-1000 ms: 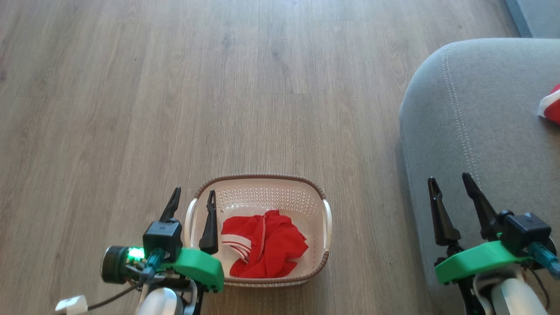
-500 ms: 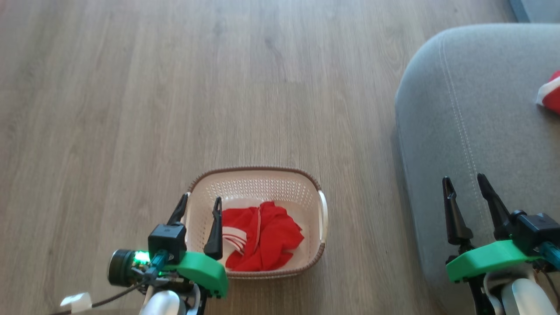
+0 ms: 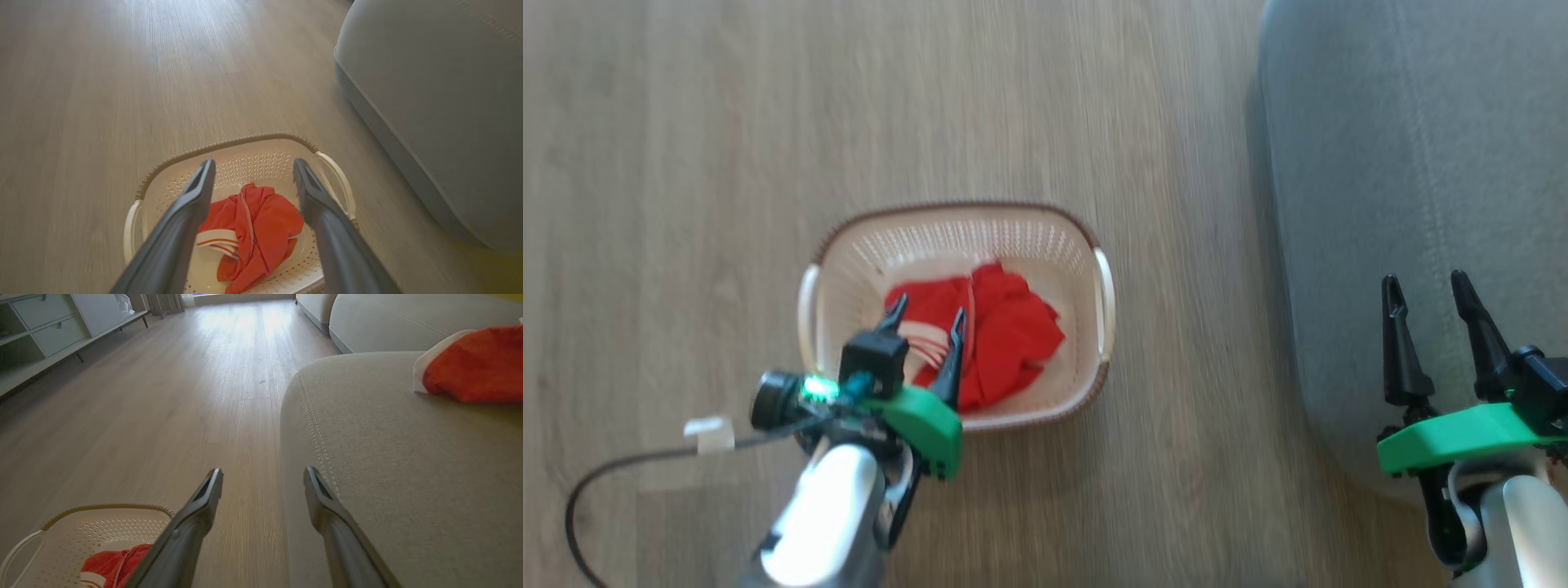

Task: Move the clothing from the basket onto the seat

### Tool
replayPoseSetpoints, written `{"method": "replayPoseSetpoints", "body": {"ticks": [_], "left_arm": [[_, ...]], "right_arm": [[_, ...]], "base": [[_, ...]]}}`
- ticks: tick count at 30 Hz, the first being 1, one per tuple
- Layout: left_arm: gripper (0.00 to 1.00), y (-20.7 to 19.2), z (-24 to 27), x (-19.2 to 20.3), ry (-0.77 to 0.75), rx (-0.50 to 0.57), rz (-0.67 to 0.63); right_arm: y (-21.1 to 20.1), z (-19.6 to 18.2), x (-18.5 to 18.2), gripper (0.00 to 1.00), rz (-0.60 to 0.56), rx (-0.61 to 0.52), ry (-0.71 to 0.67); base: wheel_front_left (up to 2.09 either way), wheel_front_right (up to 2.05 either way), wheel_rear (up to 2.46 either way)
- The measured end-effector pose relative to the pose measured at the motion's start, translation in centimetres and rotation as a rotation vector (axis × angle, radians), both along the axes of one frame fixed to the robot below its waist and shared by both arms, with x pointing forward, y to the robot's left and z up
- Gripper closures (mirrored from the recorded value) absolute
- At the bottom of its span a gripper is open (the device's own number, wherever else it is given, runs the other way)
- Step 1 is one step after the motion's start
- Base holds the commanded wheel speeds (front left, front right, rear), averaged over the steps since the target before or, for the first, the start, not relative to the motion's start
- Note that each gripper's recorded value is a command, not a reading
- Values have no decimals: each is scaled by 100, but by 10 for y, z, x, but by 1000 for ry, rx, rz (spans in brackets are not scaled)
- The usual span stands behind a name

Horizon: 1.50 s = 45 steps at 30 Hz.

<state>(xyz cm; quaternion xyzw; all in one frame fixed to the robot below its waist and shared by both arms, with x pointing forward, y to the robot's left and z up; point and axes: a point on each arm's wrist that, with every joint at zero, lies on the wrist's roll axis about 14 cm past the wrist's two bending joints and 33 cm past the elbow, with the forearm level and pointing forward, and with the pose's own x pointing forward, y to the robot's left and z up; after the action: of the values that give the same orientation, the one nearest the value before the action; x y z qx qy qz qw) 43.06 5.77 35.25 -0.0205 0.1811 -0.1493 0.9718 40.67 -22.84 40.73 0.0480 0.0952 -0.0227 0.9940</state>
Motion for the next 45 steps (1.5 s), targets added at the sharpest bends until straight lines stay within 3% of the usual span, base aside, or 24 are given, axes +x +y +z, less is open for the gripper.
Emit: {"method": "replayPoseSetpoints", "body": {"ticks": [6,13,20,27,35,40,45], "left_arm": [[0,-20,-56,26,103,31,-100],[0,-34,-131,23,271,87,-217],[0,-44,-197,30,345,245,-416],[0,-74,-243,17,463,228,-539],[0,-75,-269,2,596,280,-580],[0,-46,-282,21,620,409,-472],[0,-34,-289,27,679,414,-406]], "right_arm": [[-8,-36,7,0,-36,-4,83],[-7,-67,11,0,-58,1,150],[-23,-93,-7,0,-107,-34,245],[-37,-101,-14,0,-165,-29,268],[-39,-103,-15,0,-176,-22,271],[-39,-105,-15,0,-178,-19,273],[-37,-109,-14,0,-177,-9,276]], "base": [[0,0,0],[0,0,0],[0,0,0],[0,0,0],[0,0,0],[0,0,0],[0,0,0]]}}
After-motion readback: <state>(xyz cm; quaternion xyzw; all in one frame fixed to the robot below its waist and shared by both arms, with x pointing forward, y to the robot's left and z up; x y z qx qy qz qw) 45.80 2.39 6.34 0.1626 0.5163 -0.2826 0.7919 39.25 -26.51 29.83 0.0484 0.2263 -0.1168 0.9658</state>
